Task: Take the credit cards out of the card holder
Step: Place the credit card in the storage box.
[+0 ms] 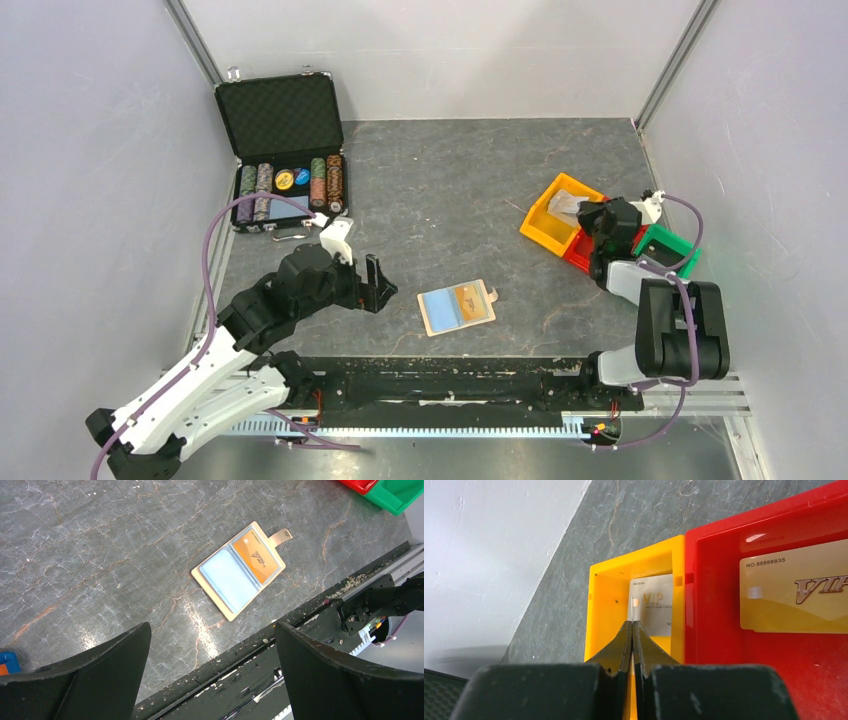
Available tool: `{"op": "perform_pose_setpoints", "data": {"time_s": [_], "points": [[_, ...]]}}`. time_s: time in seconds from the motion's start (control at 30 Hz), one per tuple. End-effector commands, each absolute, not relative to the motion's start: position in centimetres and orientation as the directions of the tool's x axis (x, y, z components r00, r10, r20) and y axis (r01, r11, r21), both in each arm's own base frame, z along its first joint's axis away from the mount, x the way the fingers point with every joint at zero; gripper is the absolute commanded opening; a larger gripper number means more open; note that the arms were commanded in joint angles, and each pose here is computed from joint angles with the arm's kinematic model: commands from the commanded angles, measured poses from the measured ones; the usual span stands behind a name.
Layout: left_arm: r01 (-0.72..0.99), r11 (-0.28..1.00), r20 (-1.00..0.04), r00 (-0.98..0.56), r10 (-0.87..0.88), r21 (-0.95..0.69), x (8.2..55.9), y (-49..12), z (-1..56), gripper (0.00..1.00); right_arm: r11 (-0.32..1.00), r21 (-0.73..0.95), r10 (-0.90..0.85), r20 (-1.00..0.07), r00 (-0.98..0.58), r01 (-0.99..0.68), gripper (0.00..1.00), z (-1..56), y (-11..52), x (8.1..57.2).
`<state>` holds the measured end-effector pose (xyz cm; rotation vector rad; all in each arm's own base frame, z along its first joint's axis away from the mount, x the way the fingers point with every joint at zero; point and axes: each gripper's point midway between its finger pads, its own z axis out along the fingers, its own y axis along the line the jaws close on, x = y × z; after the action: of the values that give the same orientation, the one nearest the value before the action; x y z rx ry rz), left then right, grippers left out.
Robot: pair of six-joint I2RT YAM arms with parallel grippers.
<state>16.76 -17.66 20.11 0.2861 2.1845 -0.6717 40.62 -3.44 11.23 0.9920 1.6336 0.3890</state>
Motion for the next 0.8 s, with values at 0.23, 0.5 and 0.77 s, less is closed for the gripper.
{"op": "perform_pose_setpoints", "data": {"time_s": [0.23, 0.5, 0.77], "points": [[0.46, 0.816, -0.781, -0.624, 0.016, -0.351, 16.6, -18.0, 20.3, 1.0, 0.503, 0.802, 0.82, -0.561, 0.116, 0.321, 0.0, 12.6, -4.0, 42.6], [0.46, 0.817, -0.788, -0.616, 0.011, -0.348, 16.7, -17.8, 20.4, 1.0, 0.489, 0.807, 0.82, -0.554, 0.141, 0.332, 0.0, 12.6, -4.5, 43.0], [0.461, 0.815, -0.784, -0.621, 0.015, -0.35, 16.6, -17.9, 20.3, 1.0, 0.491, 0.78, 0.813, -0.57, 0.117, 0.387, 0.0, 10.8, -4.9, 42.6]]}}
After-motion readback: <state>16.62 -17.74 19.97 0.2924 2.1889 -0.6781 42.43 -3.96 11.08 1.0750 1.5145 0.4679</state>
